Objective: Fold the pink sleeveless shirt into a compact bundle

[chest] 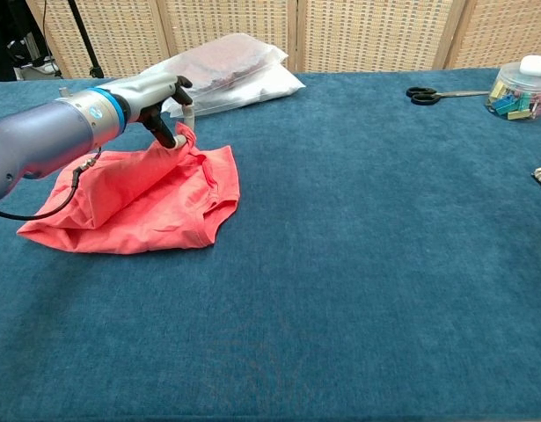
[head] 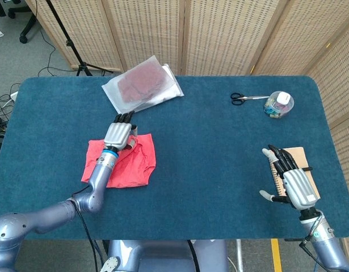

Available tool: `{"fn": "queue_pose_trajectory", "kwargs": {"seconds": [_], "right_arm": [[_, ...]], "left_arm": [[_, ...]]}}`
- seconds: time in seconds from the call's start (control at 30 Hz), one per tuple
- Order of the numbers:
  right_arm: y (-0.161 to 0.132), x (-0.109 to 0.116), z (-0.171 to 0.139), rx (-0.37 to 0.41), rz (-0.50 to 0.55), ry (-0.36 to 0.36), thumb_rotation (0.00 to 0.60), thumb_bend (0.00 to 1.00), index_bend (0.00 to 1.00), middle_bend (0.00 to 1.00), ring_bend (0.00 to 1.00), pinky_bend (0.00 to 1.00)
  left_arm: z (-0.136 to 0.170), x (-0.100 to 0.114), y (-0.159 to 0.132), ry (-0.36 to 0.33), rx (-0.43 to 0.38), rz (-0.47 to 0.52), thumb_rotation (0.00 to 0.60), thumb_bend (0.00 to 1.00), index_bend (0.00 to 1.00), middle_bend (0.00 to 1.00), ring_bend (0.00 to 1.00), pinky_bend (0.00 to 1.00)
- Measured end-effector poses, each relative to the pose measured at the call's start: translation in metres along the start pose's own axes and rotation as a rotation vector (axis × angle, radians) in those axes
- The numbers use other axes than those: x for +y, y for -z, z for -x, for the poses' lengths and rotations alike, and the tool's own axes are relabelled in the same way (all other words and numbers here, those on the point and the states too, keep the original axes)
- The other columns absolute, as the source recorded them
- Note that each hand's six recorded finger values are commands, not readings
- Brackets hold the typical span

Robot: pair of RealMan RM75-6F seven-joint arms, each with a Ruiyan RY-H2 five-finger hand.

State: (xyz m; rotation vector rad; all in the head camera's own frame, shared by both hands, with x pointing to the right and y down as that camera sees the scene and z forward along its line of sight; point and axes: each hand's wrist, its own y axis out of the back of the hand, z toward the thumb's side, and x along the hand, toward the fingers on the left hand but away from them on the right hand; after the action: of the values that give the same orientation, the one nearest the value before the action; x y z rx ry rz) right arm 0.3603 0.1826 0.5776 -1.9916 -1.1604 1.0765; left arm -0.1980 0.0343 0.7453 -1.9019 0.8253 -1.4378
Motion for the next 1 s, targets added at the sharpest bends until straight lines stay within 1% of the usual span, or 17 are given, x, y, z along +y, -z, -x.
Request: {"fn": "queue_pose_trajectory", "kwargs": {"seconds": [0.03,0.07,0.13,0.2,0.23,0.33,0.43,0.57,0.63,0.77,0.87,0.93,1.0], "right_arm": [[0.000,0.000,0.000,0.000,0.001,0.000,0.600,0.00,0.00,0.00,0.00,0.00],[0.000,0.000,0.000,-0.001,0.002,0.000,0.600,0.00,0.00,0.00,0.00,0.00],[0.001,0.001,0.000,-0.002,0.002,0.000,0.600,0.00,0.00,0.00,0.00,0.00],[0.001,0.001,0.000,-0.003,0.003,0.002,0.600,0.00,0.00,0.00,0.00,0.00],[0.001,0.001,0.000,-0.003,0.003,0.002,0.600,0.00,0.00,0.00,0.00,0.00],[0.000,0.001,0.000,-0.002,0.003,0.003,0.600,0.00,0.00,0.00,0.00,0.00],[0.000,0.001,-0.001,0.000,0.002,0.003,0.600,0.00,0.00,0.00,0.00,0.00],[-0.001,0.000,-0.002,0.003,0.000,0.001,0.600,0.00,0.00,0.00,0.00,0.00],[-0.002,0.000,-0.002,0.005,-0.002,0.000,0.600,0.00,0.00,0.00,0.00,0.00],[-0.003,-0.002,-0.003,0.009,-0.007,-0.004,0.600,0.00,0.00,0.00,0.00,0.00],[-0.004,-0.004,-0.003,0.011,-0.012,-0.009,0.600,0.00,0.00,0.00,0.00,0.00],[-0.004,-0.005,-0.003,0.012,-0.016,-0.012,0.600,0.00,0.00,0.00,0.00,0.00],[-0.005,-0.007,-0.003,0.014,-0.019,-0.014,0.600,0.00,0.00,0.00,0.00,0.00]], "left_arm": [[-0.001,-0.002,-0.001,0.007,0.000,0.003,0.600,0.46,0.35,0.00,0.00,0.00],[-0.002,-0.005,-0.004,0.014,-0.001,0.008,0.600,0.44,0.28,0.00,0.00,0.00],[-0.003,-0.006,-0.006,0.017,-0.005,0.019,0.600,0.37,0.12,0.00,0.00,0.00],[-0.003,-0.006,-0.008,0.017,-0.015,0.035,0.600,0.30,0.03,0.00,0.00,0.00],[-0.003,-0.006,-0.009,0.017,-0.020,0.042,0.600,0.26,0.00,0.00,0.00,0.00],[-0.003,-0.002,-0.010,0.008,-0.038,0.057,0.600,0.21,0.00,0.00,0.00,0.00],[-0.001,0.004,-0.008,-0.006,-0.051,0.078,0.600,0.20,0.00,0.00,0.00,0.00],[0.008,0.018,-0.001,-0.039,-0.086,0.096,0.600,0.21,0.00,0.00,0.00,0.00],[0.014,0.027,0.005,-0.056,-0.109,0.092,0.600,0.21,0.00,0.00,0.00,0.00],[0.038,0.046,0.033,-0.085,-0.162,0.063,0.600,0.24,0.01,0.00,0.00,0.00],[0.058,0.052,0.057,-0.085,-0.189,0.044,0.600,0.26,0.10,0.00,0.00,0.00],[0.070,0.049,0.068,-0.074,-0.202,0.047,0.600,0.27,0.18,0.00,0.00,0.00],[0.082,0.043,0.079,-0.059,-0.213,0.056,0.600,0.28,0.24,0.00,0.00,0.00]]}}
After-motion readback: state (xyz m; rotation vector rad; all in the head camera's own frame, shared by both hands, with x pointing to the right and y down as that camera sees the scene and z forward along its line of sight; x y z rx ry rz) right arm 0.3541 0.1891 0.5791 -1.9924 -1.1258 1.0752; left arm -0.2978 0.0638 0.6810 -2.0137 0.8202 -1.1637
